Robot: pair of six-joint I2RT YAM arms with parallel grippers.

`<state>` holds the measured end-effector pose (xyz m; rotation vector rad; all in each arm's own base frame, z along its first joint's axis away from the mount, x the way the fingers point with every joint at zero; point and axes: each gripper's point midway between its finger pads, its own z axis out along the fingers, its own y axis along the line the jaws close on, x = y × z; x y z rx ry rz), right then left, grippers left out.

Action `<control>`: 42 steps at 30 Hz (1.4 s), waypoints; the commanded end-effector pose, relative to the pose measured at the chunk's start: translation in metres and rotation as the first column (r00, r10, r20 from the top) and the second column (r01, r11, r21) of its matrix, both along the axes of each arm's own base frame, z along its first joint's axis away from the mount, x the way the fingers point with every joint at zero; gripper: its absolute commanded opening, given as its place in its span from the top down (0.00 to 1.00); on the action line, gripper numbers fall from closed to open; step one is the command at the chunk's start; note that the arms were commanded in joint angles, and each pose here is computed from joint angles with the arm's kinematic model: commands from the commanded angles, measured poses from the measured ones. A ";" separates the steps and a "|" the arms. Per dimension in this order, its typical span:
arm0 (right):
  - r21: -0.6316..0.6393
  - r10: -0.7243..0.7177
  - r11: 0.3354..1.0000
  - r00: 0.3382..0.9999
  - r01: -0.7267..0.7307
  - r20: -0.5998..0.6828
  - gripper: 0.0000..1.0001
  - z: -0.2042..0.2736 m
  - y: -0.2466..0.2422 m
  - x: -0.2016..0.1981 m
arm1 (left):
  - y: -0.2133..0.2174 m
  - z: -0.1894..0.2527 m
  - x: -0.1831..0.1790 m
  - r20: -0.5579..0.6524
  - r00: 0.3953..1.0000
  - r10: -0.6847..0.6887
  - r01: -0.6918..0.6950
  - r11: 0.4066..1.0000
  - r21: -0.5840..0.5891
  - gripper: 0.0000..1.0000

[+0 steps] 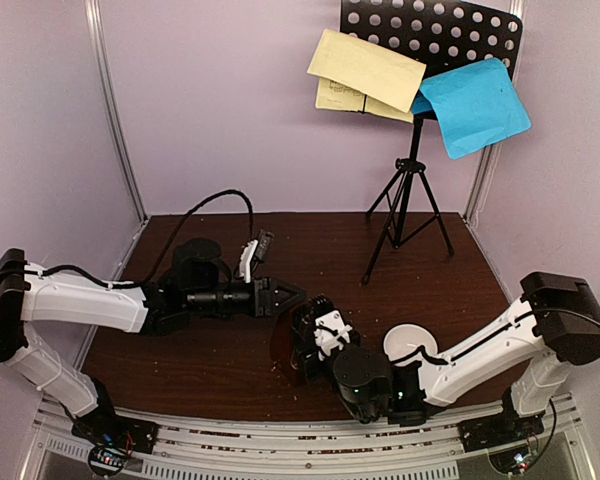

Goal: Pack up the instrument practice props

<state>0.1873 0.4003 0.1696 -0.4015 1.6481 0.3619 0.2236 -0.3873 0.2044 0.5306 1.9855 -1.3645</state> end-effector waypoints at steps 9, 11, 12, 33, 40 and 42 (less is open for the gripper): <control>-0.188 0.025 0.982 0.998 -0.036 -0.060 0.35 -0.054 0.002 -0.006 | -0.001 -0.008 -0.002 -0.004 1.000 -0.020 0.020 0.999 0.026 0.63; -0.187 0.021 0.982 0.998 -0.033 -0.064 0.35 -0.054 0.001 -0.004 | -0.001 -0.008 -0.002 -0.003 1.000 -0.021 0.021 0.999 0.024 0.63; -0.186 0.018 0.982 0.998 -0.030 -0.066 0.34 -0.054 0.001 -0.003 | -0.002 -0.008 -0.001 -0.003 1.000 -0.021 0.021 0.999 0.025 0.63; -0.164 0.015 0.986 0.996 -0.028 -0.084 0.12 -0.038 0.002 0.011 | 0.013 0.006 0.009 0.047 0.996 0.075 -0.077 0.996 0.043 0.56; -0.170 0.018 0.985 0.997 -0.031 -0.081 0.03 -0.019 -0.008 0.009 | 0.037 0.023 0.022 0.105 0.975 0.198 -0.206 0.975 0.078 0.40; -0.171 0.022 0.985 0.995 -0.038 -0.092 0.02 -0.015 -0.018 0.007 | 0.051 0.032 0.027 0.133 0.955 0.264 -0.276 0.957 0.090 0.34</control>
